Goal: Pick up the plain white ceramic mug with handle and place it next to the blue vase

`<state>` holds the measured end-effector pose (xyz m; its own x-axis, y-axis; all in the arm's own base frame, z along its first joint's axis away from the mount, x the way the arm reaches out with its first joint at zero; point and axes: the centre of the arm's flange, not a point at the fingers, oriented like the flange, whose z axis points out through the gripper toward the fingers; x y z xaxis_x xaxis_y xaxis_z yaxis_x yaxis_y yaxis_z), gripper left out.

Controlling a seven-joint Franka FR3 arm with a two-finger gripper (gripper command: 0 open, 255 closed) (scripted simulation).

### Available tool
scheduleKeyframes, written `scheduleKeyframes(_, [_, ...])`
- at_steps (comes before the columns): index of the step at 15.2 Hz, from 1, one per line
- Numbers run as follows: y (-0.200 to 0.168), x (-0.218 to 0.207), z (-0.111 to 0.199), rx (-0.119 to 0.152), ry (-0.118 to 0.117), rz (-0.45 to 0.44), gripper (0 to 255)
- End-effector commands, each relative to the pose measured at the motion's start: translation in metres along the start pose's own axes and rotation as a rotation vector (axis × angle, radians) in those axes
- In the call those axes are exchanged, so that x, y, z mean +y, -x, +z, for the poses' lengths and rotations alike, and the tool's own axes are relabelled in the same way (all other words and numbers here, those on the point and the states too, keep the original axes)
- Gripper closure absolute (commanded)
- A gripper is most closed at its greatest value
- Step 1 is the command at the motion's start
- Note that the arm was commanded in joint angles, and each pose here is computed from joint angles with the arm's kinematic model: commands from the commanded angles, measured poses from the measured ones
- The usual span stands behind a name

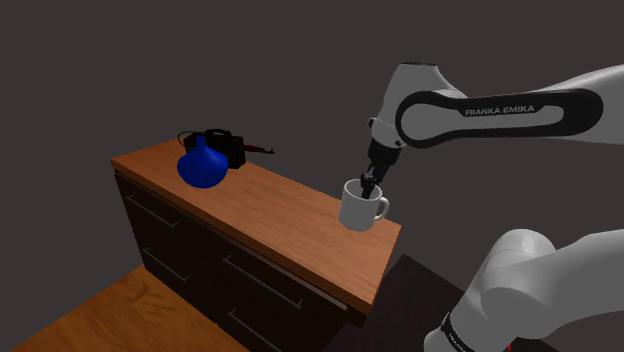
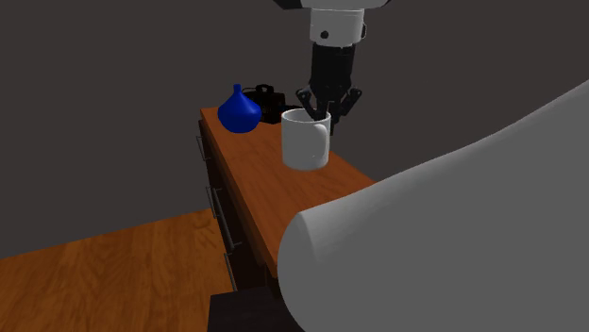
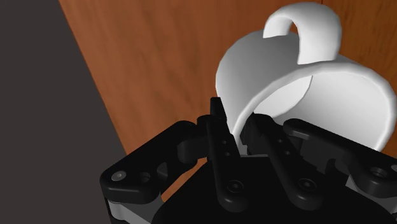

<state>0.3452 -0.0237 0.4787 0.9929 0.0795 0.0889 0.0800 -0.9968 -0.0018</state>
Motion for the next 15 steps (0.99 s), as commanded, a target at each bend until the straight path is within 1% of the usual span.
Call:
scheduleKeyframes(1, [-0.001,0.0,-0.01,0.0,0.0,0.0,255])
scheduleKeyframes(15, [-0.008,0.0,-0.084,0.0,0.0,0.0,255])
